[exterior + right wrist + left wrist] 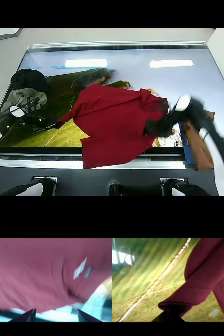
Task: Fold the shirts.
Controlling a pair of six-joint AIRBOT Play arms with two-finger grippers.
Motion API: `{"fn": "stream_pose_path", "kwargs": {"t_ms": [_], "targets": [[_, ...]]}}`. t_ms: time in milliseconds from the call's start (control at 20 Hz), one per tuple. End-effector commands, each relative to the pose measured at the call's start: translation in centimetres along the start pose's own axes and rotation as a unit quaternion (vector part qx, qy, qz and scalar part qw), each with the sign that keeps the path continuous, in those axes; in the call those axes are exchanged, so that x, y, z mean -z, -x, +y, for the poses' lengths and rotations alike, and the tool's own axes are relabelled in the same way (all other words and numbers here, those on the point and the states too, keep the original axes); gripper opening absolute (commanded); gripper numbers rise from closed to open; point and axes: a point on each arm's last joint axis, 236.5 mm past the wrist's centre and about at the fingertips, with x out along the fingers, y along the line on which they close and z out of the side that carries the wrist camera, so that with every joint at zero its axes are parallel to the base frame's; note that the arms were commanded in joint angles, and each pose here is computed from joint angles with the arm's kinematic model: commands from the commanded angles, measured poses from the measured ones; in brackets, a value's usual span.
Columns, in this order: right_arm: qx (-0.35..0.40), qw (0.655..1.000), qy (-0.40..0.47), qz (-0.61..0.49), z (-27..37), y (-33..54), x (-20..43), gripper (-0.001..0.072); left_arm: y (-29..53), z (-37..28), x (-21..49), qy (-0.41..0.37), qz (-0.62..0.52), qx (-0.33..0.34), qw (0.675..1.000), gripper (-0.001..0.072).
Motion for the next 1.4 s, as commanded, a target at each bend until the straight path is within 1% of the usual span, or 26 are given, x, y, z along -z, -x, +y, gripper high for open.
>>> {"fn": "stream_pose_path", "kwargs": {"t_ms": [0,50,150,300,350,400,450,500,600,650,750,800,850,900,950,1000,1050,1100,1150,1200,1250,1350], "targets": [[-0.081,0.993,-0.052,0.063,2.2,-8.8,9.3,0.0603,0.0,0.0,0.1,-0.004,0.001,0.000,1.000,0.0031],[-0.089,0.992,-0.052,0.068,2.9,-10.3,10.5,0.0603,0.0,0.0,0.1,-0.004,0.002,0.000,1.000,0.0031],[-0.089,0.994,-0.049,0.041,4.1,-12.1,10.4,0.0603,0.0,-0.1,0.3,-0.002,0.006,0.003,1.000,0.0031],[-0.118,0.989,-0.073,-0.040,6.9,-12.9,7.3,0.0600,0.0,-0.2,0.8,-0.002,0.016,0.004,1.000,0.0031],[-0.129,0.986,-0.093,-0.057,7.6,-13.1,6.4,0.0580,0.0,-0.2,0.9,-0.002,0.018,0.004,1.000,0.0031],[-0.142,0.981,-0.109,-0.067,8.2,-13.1,5.8,0.0505,0.0,-0.3,0.9,-0.001,0.020,0.006,1.000,0.0031],[-0.155,0.978,-0.122,-0.073,8.7,-13.0,5.3,0.0334,0.0,-0.4,0.9,0.000,0.019,0.009,1.000,0.0031],[-0.162,0.976,-0.113,-0.086,9.1,-12.6,4.6,0.0058,0.0,-0.8,0.9,0.004,0.018,0.016,1.000,0.0030],[-0.156,0.979,-0.056,-0.118,9.7,-10.6,2.6,0.0044,0.5,-2.0,0.4,0.006,0.013,0.039,0.999,0.0030],[-0.139,0.980,-0.014,-0.143,9.7,-8.4,1.1,0.0044,1.5,-3.4,-0.4,-0.009,-0.003,0.063,0.998,0.0030],[-0.077,0.968,0.058,-0.230,8.4,-0.9,-3.1,0.0044,6.0,-7.4,-3.7,-0.073,-0.084,0.115,0.987,0.0030],[-0.036,0.952,0.076,-0.293,7.2,4.6,-5.4,0.0044,10.3,-9.8,-6.1,-0.113,-0.156,0.135,0.972,0.0029],[0.010,0.920,0.093,-0.380,6.0,12.2,-7.4,0.0044,15.4,-11.8,-8.3,-0.142,-0.235,0.143,0.951,0.0029],[0.048,0.875,0.103,-0.470,5.2,20.2,-8.1,0.0044,22.1,-13.8,-10.1,-0.162,-0.328,0.143,0.920,0.0029],[0.081,0.812,0.108,-0.568,4.9,29.4,-7.3,0.0044,29.6,-15.7,-11.0,-0.172,-0.421,0.144,0.879,0.0029],[0.101,0.744,0.107,-0.652,4.9,37.6,-4.9,0.0044,36.9,-17.2,-10.5,-0.174,-0.504,0.149,0.833,0.0029],[0.118,0.668,0.103,-0.727,5.2,45.3,-0.9,0.0044,43.7,-18.3,-9.0,-0.167,-0.574,0.157,0.786,0.0029],[0.123,0.608,0.097,-0.779,5.6,50.7,3.5,0.0044,50.0,-18.9,-6.4,-0.155,-0.634,0.167,0.739,0.0029],[0.121,0.558,0.090,-0.816,6.1,54.5,8.0,0.0044,54.7,-19.3,-3.5,-0.145,-0.677,0.177,0.699,0.0029],[0.118,0.527,0.087,-0.837,6.5,56.5,11.7,0.0044,57.7,-19.6,-0.7,-0.142,-0.703,0.185,0.671,0.0029],[0.114,0.514,0.087,-0.846,6.8,57.3,14.0,0.0044,59.6,-20.0,1.9,-0.145,-0.721,0.192,0.650,0.0029],[0.105,0.507,0.083,-0.851,7.0,57.3,16.7,0.0044,61.3,-20.5,5.5,-0.157,-0.738,0.196,0.626,0.0029]]}}
